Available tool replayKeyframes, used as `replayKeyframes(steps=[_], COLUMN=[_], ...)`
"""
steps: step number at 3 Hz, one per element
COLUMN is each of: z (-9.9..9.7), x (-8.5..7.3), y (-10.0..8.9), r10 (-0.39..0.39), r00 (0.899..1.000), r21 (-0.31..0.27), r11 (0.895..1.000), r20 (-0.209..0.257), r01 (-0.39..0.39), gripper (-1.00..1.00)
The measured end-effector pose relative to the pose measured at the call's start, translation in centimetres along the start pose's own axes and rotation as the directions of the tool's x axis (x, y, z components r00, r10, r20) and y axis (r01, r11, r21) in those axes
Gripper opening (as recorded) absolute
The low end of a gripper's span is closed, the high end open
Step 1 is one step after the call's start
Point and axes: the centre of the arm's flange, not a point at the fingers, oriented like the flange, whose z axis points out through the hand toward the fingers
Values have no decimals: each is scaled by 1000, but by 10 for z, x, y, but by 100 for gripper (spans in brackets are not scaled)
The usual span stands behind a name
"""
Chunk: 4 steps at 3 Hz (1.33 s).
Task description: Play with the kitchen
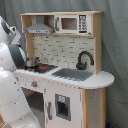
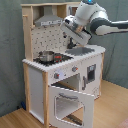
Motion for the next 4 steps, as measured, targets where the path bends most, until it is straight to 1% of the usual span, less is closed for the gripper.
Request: replayKeyframes(steps=[1, 2, 3, 4], z=[14, 27, 43, 57], x=[-5, -9, -10, -10], y=[10, 18, 25, 31], r10=[-29, -56, -85, -109], r00=[999, 996, 993, 990], r21=[65, 122, 171, 201], r11=[998, 991, 983, 975], r20=[38, 65, 79, 89], r01=[26, 48, 70, 90], gripper=[100, 100, 100, 100])
